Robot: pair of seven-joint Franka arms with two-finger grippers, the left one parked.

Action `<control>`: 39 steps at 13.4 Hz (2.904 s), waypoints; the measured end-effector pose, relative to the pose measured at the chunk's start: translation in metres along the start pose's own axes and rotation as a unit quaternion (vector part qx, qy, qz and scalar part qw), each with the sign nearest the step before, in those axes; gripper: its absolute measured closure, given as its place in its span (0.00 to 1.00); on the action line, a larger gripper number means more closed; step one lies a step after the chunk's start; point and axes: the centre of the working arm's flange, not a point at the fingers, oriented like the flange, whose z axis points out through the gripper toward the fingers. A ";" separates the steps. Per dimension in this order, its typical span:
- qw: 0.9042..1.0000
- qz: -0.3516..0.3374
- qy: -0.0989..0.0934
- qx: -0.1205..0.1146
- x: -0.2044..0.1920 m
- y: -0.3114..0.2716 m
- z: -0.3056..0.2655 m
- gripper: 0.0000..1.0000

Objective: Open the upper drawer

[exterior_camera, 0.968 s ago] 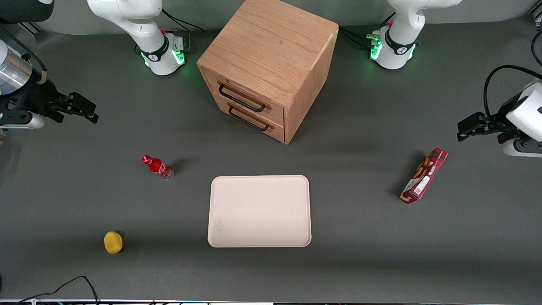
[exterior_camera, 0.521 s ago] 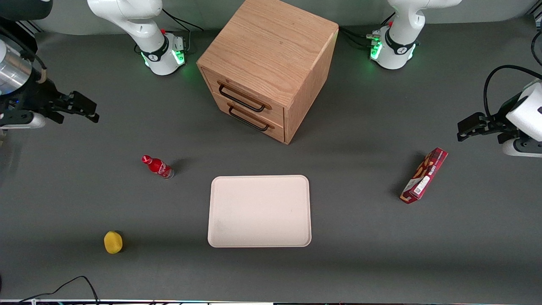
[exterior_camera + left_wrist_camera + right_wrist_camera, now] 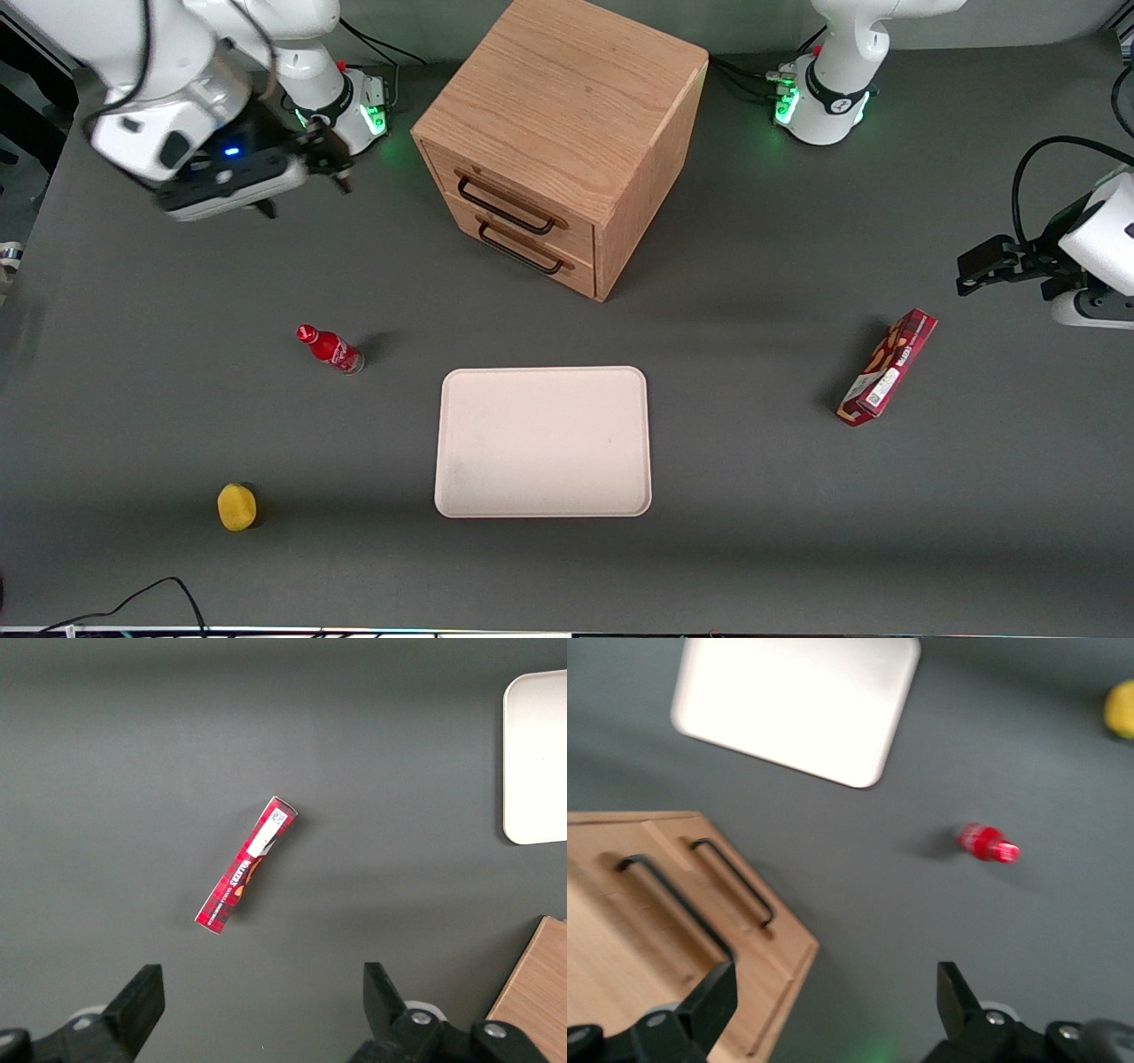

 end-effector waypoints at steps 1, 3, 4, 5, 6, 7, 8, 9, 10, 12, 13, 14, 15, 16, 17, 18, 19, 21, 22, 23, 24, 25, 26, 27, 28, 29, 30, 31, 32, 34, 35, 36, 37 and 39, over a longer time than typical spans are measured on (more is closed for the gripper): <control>1.000 -0.012 -0.003 0.019 0.003 -0.011 0.002 0.00; 0.996 -0.067 -0.009 0.050 0.011 -0.017 0.008 0.00; 0.992 -0.107 -0.013 0.064 0.016 -0.016 0.013 0.00; 0.987 -0.138 -0.016 0.078 0.020 -0.015 0.019 0.00; 0.983 -0.156 -0.021 0.090 0.024 -0.014 0.026 0.00; 0.980 -0.165 -0.027 0.105 0.028 -0.014 0.034 0.00; 0.977 -0.170 -0.034 0.122 0.032 -0.016 0.041 0.00; 0.974 -0.175 -0.041 0.136 0.035 -0.018 0.049 0.00; 0.971 -0.183 -0.047 0.144 0.037 -0.023 0.056 0.00; 0.965 -0.203 -0.059 0.153 0.041 -0.032 0.070 0.00; 0.963 -0.211 -0.065 0.157 0.043 -0.035 0.077 0.00; 0.960 -0.217 -0.069 0.161 0.046 -0.036 0.084 0.00; 0.959 -0.220 -0.071 0.165 0.049 -0.037 0.092 0.00; 0.958 -0.222 -0.071 0.169 0.052 -0.039 0.100 0.00; 0.956 -0.224 -0.074 0.172 0.054 -0.044 0.112 0.00; 0.955 -0.227 -0.078 0.174 0.053 -0.051 0.125 0.00; 0.954 -0.231 -0.081 0.175 0.051 -0.058 0.139 0.00; 0.950 -0.244 -0.085 0.175 0.045 -0.070 0.166 0.00; 0.948 -0.251 -0.086 0.175 0.043 -0.072 0.177 0.00; 0.946 -0.257 -0.087 0.175 0.040 -0.073 0.186 0.00; 0.946 -0.261 -0.086 0.175 0.039 -0.075 0.194 0.00; 0.945 -0.263 -0.085 0.174 0.037 -0.078 0.201 0.00; 0.945 -0.265 -0.082 0.173 0.035 -0.081 0.207 0.00; 0.946 -0.265 -0.078 0.172 0.034 -0.083 0.211 0.00; 0.946 -0.264 -0.076 0.172 0.034 -0.083 0.215 0.00; 0.947 -0.262 -0.076 0.171 0.033 -0.083 0.220 0.00; 0.947 -0.261 -0.076 0.170 0.032 -0.083 0.224 0.00; 0.947 -0.261 -0.075 0.169 0.030 -0.084 0.229 0.00; 0.947 -0.262 -0.076 0.169 0.028 -0.086 0.234 0.00; 0.947 -0.263 -0.075 0.168 0.024 -0.089 0.242 0.00; 0.947 -0.263 -0.076 0.167 0.023 -0.089 0.245 0.00; 0.947 -0.262 -0.076 0.167 0.022 -0.089 0.247 0.00; 0.948 -0.262 -0.072 0.166 0.022 -0.088 0.249 0.00; 0.949 -0.261 -0.068 0.164 0.022 -0.087 0.255 0.00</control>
